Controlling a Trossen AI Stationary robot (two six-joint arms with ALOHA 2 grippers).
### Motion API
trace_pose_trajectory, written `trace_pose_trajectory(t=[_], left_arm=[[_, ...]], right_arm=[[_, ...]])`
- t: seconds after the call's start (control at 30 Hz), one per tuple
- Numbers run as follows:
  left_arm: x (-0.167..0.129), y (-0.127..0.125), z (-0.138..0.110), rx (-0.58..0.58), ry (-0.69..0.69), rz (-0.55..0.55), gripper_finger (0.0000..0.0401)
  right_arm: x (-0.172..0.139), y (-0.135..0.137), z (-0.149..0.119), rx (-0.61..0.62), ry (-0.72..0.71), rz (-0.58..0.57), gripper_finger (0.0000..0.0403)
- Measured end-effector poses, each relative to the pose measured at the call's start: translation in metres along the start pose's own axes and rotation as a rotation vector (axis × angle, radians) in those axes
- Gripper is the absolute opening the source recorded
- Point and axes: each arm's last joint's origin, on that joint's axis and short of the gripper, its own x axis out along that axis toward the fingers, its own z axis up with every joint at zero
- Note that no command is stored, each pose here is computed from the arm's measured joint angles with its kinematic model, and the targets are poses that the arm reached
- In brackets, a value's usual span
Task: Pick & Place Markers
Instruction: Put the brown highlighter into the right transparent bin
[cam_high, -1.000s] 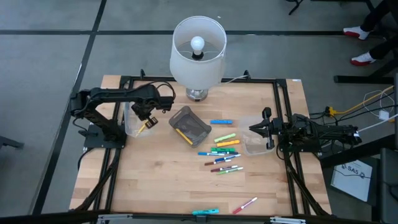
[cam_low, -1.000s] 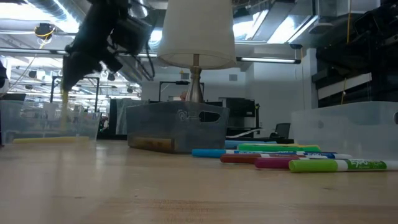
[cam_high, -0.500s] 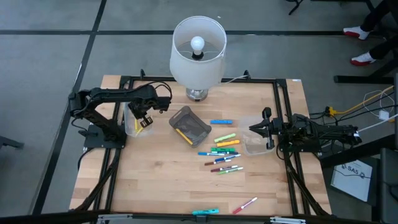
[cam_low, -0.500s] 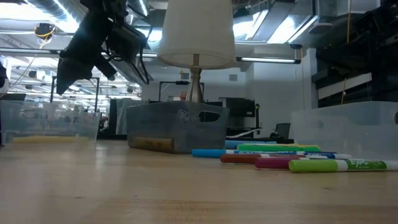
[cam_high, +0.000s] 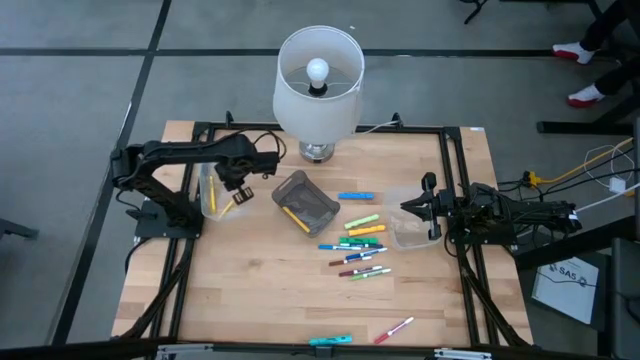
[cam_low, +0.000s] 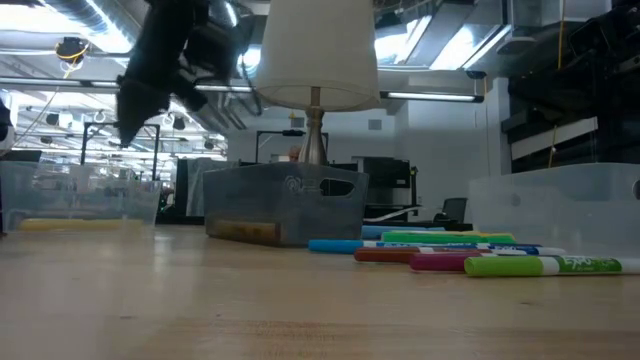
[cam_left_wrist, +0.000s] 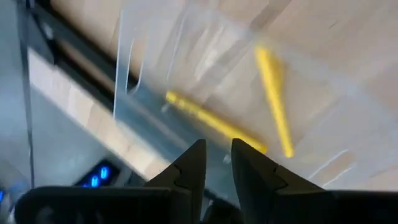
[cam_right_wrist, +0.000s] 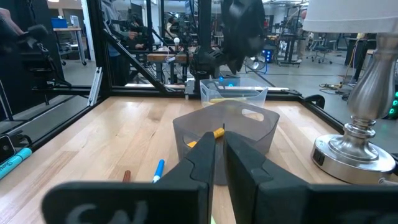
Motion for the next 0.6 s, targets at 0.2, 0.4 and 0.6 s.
trace_pose_trajectory(t=[0.2, 0.4, 0.6], left_arm=[[-0.024, -0.015, 0.009, 0.072, -0.188, -0.071, 0.0073], [-0.045, -0.034, 0.013, 0.149, -0.369, -0.127, 0.0073], [-0.062, -0.061, 0.014, 0.222, -0.561, -0.195, 0.0073]], right_arm=[[0.0, 0.0, 0.0, 0.0, 0.0, 0.0, 0.0035], [0.0, 0.0, 0.0, 0.0, 0.0, 0.0, 0.0035], [0.0, 0.0, 0.0, 0.0, 0.0, -0.001, 0.0035]])
